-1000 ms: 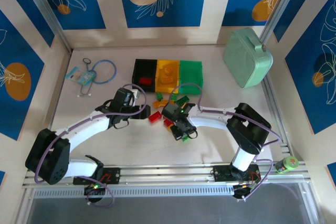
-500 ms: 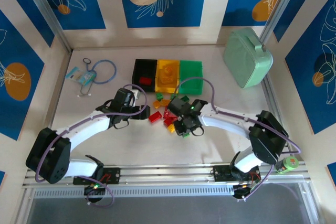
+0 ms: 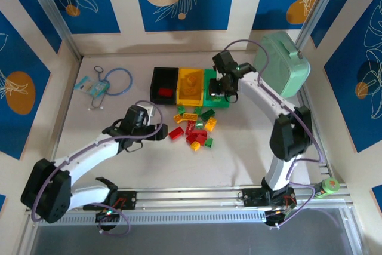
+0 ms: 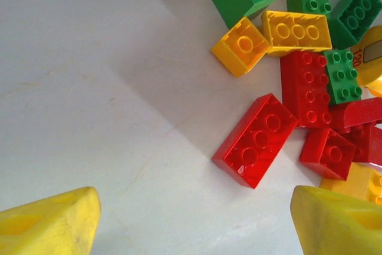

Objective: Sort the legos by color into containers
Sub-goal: Place the lego in the container, then pick up the lego from the center of the table.

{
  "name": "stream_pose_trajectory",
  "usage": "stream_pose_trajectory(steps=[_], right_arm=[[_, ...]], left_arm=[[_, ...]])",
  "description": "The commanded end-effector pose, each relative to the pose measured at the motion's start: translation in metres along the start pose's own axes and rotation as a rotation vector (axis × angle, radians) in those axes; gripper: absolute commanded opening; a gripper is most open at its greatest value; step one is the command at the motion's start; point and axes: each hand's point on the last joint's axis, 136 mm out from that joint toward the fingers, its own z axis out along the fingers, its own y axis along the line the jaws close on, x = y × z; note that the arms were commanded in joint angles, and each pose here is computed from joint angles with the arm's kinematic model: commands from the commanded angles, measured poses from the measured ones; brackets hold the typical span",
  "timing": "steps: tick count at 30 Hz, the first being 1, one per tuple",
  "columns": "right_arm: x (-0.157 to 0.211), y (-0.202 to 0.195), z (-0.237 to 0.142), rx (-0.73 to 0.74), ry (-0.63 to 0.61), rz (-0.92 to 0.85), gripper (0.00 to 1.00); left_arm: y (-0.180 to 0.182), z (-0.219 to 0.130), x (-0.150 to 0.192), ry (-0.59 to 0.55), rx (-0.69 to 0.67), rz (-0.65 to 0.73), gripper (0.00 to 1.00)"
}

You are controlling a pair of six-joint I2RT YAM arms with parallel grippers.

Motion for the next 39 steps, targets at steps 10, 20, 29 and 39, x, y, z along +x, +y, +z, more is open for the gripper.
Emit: stream_pose_trajectory(steps=[10, 20, 29, 39], right_arm=[[-0.058, -0.020, 0.045, 0.044, 0.076, 0.015, 0.58], [-0.047, 0.003, 0.009, 0.057, -0.001, -0.027, 0.86], [0.008, 0.002, -0.013, 0.000, -0.017, 0.015, 0.85], [0.080, -0.018, -0.026, -0.040, 0.009, 0.084, 0.81]], left_arm=[[-0.005, -0.007, 0.006, 0.000, 0.026, -0.020, 0.80], [-0.028, 0.007, -0.031, -0.008, 0.074, -0.034, 0.82], [-0.042, 0.049, -0.065, 0.058, 0.055, -0.026, 0.82], [-0.046, 0.098, -0.085, 0.149, -0.074, 0.019, 0.78]])
